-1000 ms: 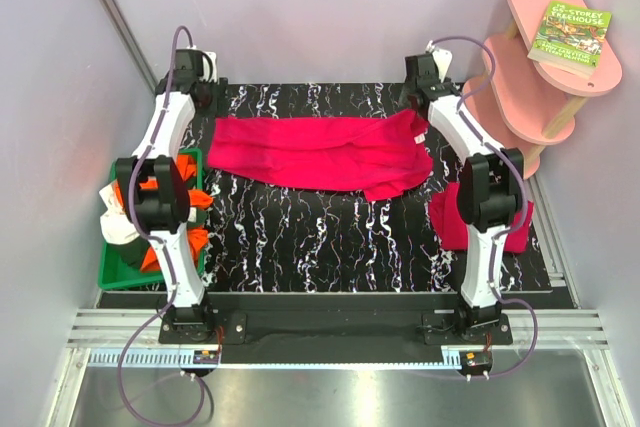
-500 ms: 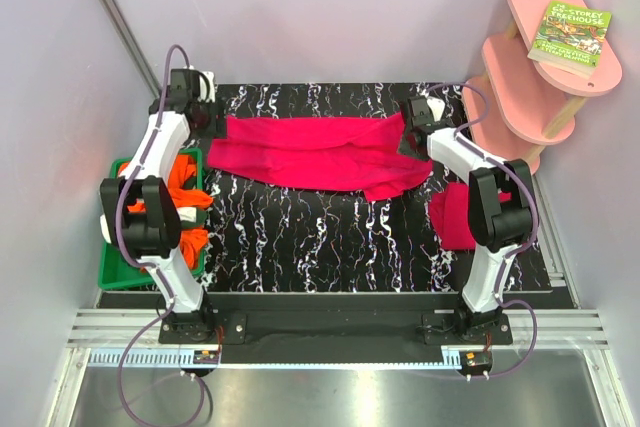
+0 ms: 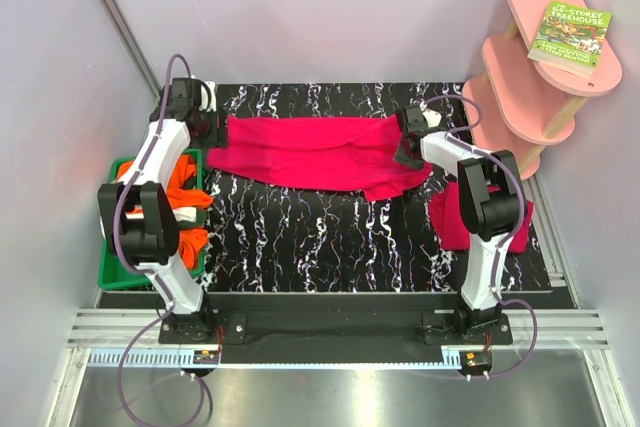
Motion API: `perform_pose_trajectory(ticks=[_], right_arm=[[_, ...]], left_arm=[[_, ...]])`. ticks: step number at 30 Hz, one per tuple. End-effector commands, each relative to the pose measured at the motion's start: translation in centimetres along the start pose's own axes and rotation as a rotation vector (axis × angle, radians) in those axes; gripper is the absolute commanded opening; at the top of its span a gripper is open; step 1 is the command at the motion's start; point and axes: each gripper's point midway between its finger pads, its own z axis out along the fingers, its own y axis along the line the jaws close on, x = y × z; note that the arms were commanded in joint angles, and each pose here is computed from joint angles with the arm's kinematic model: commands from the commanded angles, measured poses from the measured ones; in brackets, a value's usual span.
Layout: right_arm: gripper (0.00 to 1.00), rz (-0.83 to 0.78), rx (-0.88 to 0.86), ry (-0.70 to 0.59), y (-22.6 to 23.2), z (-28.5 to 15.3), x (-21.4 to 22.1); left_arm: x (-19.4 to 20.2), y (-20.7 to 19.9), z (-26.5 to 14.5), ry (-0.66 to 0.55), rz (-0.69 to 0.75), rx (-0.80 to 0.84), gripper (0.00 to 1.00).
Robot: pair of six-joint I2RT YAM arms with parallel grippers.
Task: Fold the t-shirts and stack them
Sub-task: Flatten out the tshirt
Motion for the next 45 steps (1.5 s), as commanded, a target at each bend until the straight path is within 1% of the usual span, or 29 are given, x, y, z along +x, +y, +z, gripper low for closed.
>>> perform_pose_trajectory(ticks=[1, 6, 7, 9, 10, 12, 13, 15, 16, 17, 20, 22, 27, 30, 32, 33, 37, 41, 45], right_arm=[[0.43, 0.062, -0.009, -0.03, 0.4, 0.3, -1.0], [0.43, 0.056, 0.002, -0.038, 0.0, 0.1, -1.0], [0.42, 0.052, 0.008, -0.033, -0.2, 0.2, -0.8], [0.34, 0.047, 0.015, -0.028, -0.4, 0.3, -0.5], [0.29, 0.041, 0.023, -0.017, -0.7, 0.4, 0.0], [0.22, 0.044, 0.032, -0.004, -1.1, 0.5, 0.6], [0.16, 0.043, 0.039, 0.003, -1.4, 0.5, 1.1], [0.08, 0.043, 0.046, 0.004, -1.8, 0.3, 1.3], [0.03, 0.042, 0.051, 0.005, -2.0, 0.2, 1.5], [0.0, 0.04, 0.049, 0.003, -2.0, 0.1, 1.4], [0.0, 0.034, 0.038, -0.019, -1.8, -0.6, 0.6], [0.0, 0.036, 0.016, -0.061, -1.3, -1.7, -1.1], [0.0, 0.057, -0.055, -0.191, 0.2, -5.9, -6.0], [0.0, 0.065, -0.095, -0.247, 0.9, -8.2, -8.3], [0.0, 0.065, -0.118, -0.266, 1.2, -9.3, -9.0], [0.0, 0.063, -0.12, -0.267, 1.2, -9.5, -9.0], [0.0, 0.06, -0.114, -0.257, 0.8, -9.6, -8.5], [0.0, 0.055, -0.101, -0.231, 0.2, -9.0, -7.3], [0.0, 0.039, -0.093, -0.222, -0.1, -8.8, -6.7]], left_arm=[[-1.8, 0.0, -1.6, -0.086, 0.001, -0.007, 0.67], [-1.2, -0.1, -1.2, -0.072, -0.002, -0.002, 0.67], [-1.1, -0.2, -1.2, -0.07, -0.003, 0.002, 0.67], [-1.0, -0.3, -1.0, -0.066, -0.006, 0.007, 0.67], [-0.9, -0.4, -1.0, -0.064, -0.006, 0.011, 0.67], [-0.8, -0.4, -0.8, -0.059, -0.008, 0.011, 0.67], [-0.8, -0.4, -0.8, -0.059, -0.008, 0.013, 0.67], [-0.6, -0.5, -0.7, -0.055, -0.005, 0.013, 0.67], [-0.6, -0.6, -0.7, -0.055, -0.005, 0.014, 0.67], [-0.5, -0.6, -0.6, -0.053, -0.005, 0.014, 0.67], [-0.4, -0.6, -0.6, -0.055, -0.004, 0.014, 0.66], [-0.5, -0.6, -0.7, -0.056, -0.004, 0.014, 0.64], [-0.7, -0.6, -1.0, -0.07, -0.002, 0.015, 0.63], [-0.5, -0.7, -1.0, -0.069, -0.004, 0.017, 0.63], [-0.5, -0.7, -0.9, -0.071, -0.005, 0.019, 0.63], [-0.4, -1.6, -0.8, -0.068, 0.01, 0.031, 0.63], [-0.5, -1.8, -0.4, -0.066, 0.007, 0.035, 0.63], [-0.7, -1.7, 1.3, -0.043, -0.011, 0.027, 0.64], [-0.8, -1.5, 4.3, 0.004, -0.026, 0.008, 0.63]])
